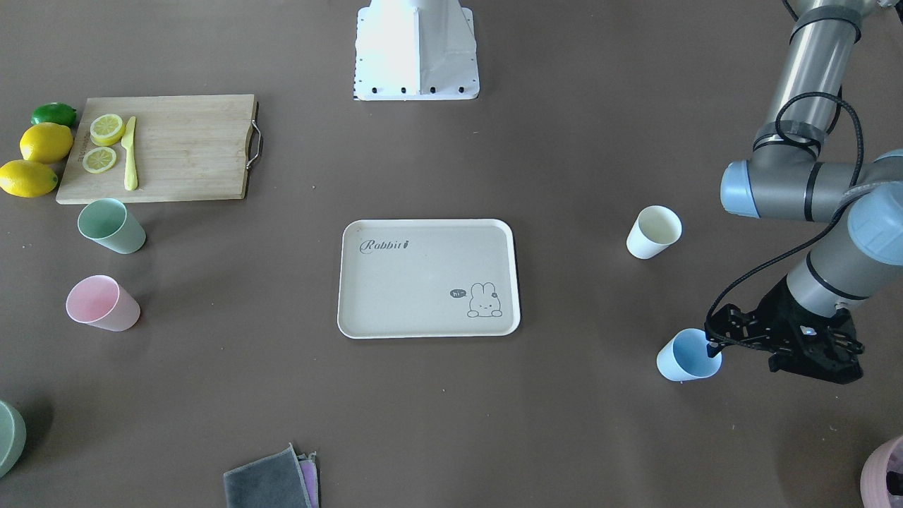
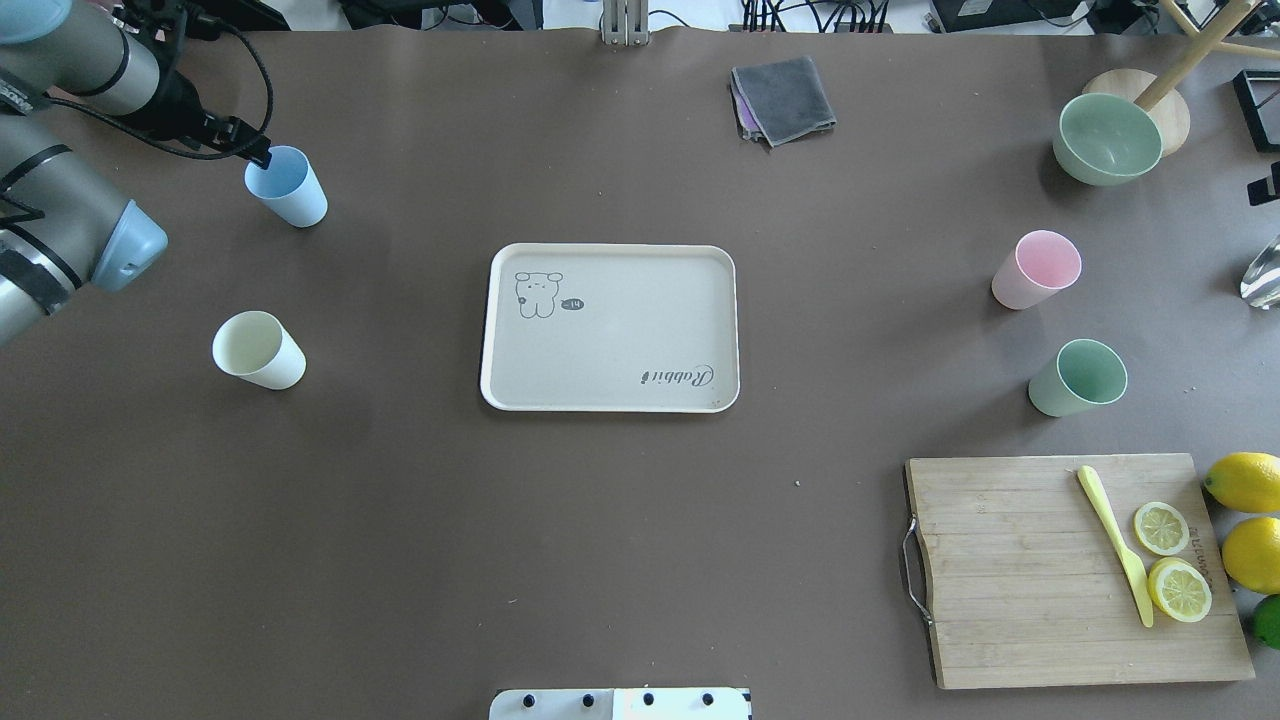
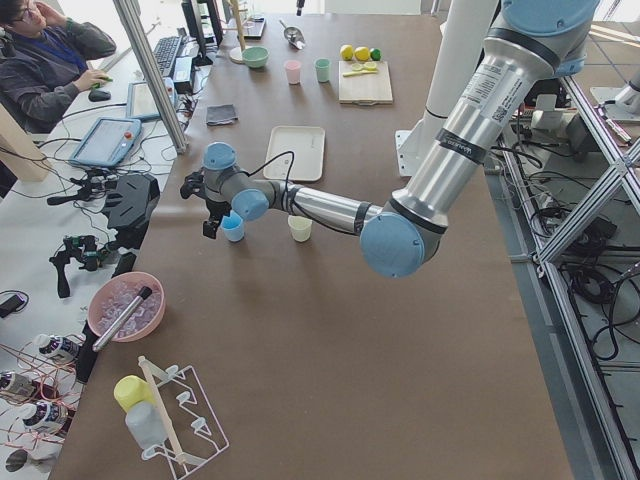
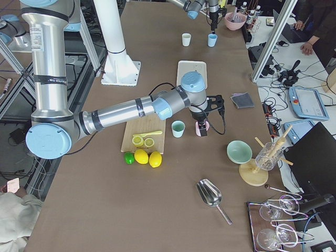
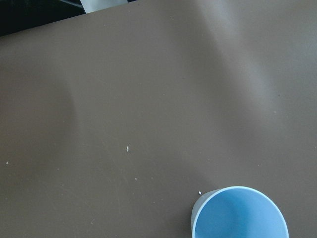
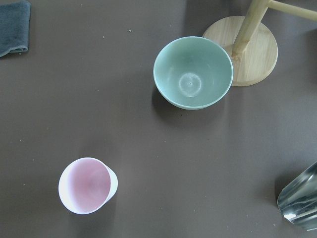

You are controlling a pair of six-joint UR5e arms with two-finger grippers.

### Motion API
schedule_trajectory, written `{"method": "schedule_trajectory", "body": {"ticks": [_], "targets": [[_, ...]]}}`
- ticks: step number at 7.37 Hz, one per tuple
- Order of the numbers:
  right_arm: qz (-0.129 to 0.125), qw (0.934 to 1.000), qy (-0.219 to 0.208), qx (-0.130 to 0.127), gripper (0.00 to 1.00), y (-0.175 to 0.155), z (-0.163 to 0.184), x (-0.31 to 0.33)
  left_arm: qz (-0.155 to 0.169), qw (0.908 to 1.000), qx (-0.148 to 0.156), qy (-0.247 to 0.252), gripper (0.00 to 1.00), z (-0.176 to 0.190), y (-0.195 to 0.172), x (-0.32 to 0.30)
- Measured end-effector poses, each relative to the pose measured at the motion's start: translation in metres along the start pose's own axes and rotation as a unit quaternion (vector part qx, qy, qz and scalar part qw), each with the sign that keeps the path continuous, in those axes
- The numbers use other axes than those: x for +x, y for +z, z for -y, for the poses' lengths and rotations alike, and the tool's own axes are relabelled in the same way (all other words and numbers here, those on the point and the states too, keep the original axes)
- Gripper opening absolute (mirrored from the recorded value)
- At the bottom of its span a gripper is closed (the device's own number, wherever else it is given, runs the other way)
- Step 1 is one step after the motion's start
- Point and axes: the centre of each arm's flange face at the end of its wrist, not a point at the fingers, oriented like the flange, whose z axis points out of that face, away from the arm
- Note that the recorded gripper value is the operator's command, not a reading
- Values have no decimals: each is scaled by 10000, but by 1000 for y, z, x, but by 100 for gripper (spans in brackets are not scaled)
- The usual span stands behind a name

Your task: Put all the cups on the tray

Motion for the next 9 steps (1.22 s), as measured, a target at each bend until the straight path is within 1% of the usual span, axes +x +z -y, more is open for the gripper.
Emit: {"method": "schedule_trajectory", "body": {"ticks": [1, 2, 4, 6, 7, 8, 9], "targets": [[-13, 10000, 2, -1, 100, 1, 0, 1, 18, 10000, 19, 45, 23, -4, 9, 3], [-19, 10000, 3, -2, 100, 2, 0, 2, 9, 10000, 18, 88, 0, -7, 14, 7], [-19, 10000, -3, -1, 100, 2, 0, 2, -41, 9999, -4, 160, 0, -10, 20, 18], [-17, 10000, -4, 3, 100, 2, 0, 2, -125, 9997, 55, 177, 0, -2, 14, 32], [-13, 10000, -5, 4, 100, 2, 0, 2, -210, 9996, 161, 90, 0, 8, 1, 47], [-11, 10000, -6, 5, 100, 2, 0, 2, -369, 9990, 232, -73, 0, 14, -16, 71], [-11, 10000, -4, 3, 100, 2, 0, 2, -602, 9975, 220, -300, 0, 14, -29, 108]]}}
